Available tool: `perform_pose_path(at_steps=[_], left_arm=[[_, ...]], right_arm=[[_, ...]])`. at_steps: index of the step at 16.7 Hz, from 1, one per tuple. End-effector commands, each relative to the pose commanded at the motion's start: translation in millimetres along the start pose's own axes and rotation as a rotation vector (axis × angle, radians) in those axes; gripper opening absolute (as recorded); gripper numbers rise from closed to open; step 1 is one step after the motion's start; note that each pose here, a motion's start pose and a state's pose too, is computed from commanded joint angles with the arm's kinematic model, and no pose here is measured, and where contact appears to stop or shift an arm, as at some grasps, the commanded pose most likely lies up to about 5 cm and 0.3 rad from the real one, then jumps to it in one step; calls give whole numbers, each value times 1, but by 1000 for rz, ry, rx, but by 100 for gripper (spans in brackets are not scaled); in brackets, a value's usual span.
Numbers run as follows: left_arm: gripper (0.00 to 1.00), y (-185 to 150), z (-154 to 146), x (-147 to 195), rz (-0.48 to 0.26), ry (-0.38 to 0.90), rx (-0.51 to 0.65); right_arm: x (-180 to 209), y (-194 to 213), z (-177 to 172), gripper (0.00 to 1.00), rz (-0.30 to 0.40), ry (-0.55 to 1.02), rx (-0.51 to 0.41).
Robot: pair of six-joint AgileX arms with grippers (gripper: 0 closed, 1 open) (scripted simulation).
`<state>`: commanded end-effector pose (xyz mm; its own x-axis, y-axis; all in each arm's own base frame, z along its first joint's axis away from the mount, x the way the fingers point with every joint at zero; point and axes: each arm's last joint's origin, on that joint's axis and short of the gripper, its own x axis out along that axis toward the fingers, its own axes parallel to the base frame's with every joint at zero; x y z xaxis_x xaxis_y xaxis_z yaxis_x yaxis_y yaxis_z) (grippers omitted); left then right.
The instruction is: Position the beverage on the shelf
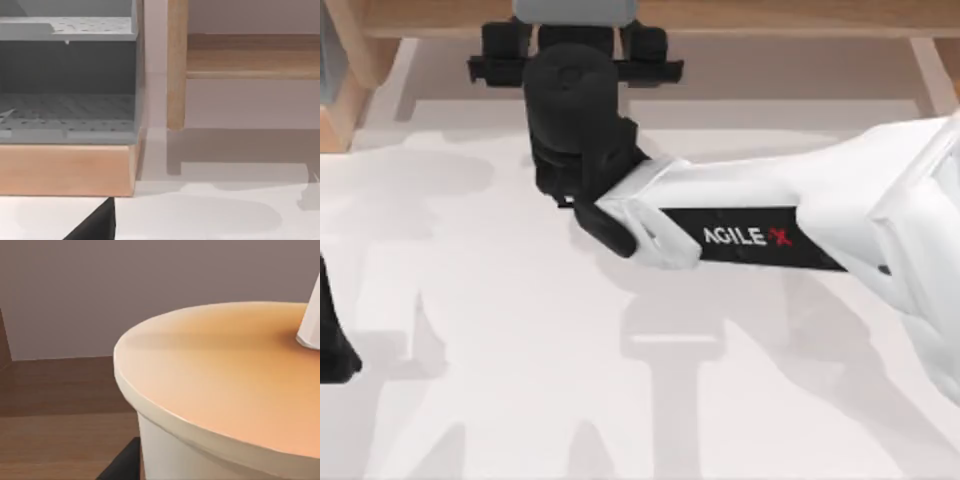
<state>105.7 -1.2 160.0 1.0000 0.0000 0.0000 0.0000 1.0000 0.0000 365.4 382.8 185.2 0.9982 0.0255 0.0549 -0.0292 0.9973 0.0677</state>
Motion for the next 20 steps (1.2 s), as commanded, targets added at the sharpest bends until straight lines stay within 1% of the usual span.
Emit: perform_pose_path(at_steps=[4,8,13,16,18,20], left_arm=[[100,0,0,0,0,0,0],[100,0,0,0,0,0,0],[100,0,0,0,0,0,0],[100,0,0,0,0,0,0],[100,0,0,0,0,0,0],[100,0,0,0,0,0,0]], right_arm=[[-4,-13,41,0,30,18,-16],[1,-42,67,0,43,50,-48],[22,-101,94,0,-6,58,-59],[38,-137,103,0,-37,56,-66],[47,-154,105,0,-46,55,-72],[53,-163,108,0,-43,49,-76]])
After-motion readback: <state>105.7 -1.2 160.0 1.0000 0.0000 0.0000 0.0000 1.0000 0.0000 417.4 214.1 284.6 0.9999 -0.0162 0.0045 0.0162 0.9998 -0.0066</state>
